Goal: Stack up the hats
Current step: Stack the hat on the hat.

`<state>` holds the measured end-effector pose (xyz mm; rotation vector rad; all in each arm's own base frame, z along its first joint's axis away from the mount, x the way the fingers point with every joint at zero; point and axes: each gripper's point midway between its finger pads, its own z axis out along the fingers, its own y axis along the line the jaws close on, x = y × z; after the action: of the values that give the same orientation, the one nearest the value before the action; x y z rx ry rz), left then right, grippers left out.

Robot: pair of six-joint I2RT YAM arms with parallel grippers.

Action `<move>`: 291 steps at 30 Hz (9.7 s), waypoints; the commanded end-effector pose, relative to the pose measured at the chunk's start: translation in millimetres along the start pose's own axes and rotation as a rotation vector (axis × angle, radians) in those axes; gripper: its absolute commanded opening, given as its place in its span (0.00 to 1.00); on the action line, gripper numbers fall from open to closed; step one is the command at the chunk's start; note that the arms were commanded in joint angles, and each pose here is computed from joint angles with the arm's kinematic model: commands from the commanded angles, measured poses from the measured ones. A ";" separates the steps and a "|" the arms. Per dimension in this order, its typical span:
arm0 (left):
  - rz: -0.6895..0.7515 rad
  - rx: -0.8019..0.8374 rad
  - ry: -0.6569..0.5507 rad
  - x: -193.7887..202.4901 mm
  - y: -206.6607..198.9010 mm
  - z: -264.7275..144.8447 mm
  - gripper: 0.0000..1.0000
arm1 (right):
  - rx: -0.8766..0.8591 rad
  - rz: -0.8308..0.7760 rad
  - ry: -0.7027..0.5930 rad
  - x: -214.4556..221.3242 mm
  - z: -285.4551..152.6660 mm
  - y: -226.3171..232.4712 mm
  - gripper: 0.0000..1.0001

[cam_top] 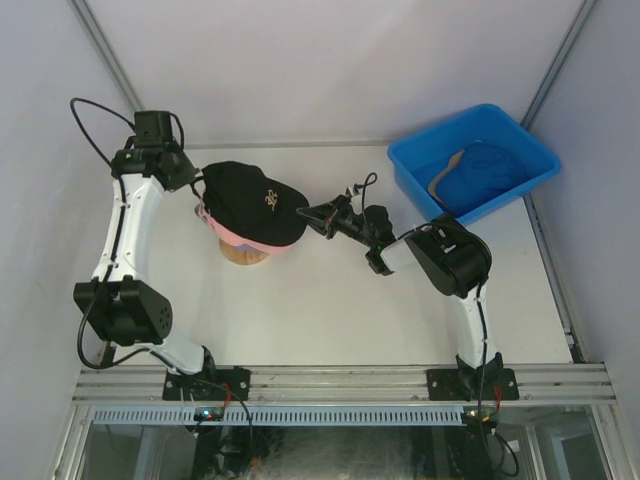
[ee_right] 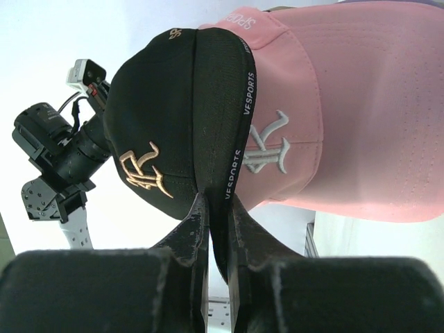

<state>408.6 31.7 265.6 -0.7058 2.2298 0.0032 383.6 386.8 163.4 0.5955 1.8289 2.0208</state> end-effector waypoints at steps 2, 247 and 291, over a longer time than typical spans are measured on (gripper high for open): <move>0.035 -0.101 -0.066 -11.9 25.9 6.5 0.00 | 0.199 0.062 -0.073 -17.2 -10.3 -69.7 0.03; -0.345 0.364 -0.127 31.7 10.0 -3.7 0.29 | 0.339 -0.646 0.247 -4.3 104.2 86.1 0.95; -0.362 0.659 -0.151 -42.9 -90.9 30.8 0.34 | 0.277 -0.687 0.156 -24.7 46.5 125.8 0.95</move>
<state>493.9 -21.2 230.6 -0.6785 1.9216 -0.7342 422.7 410.0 224.9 -0.1047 2.2658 1.3428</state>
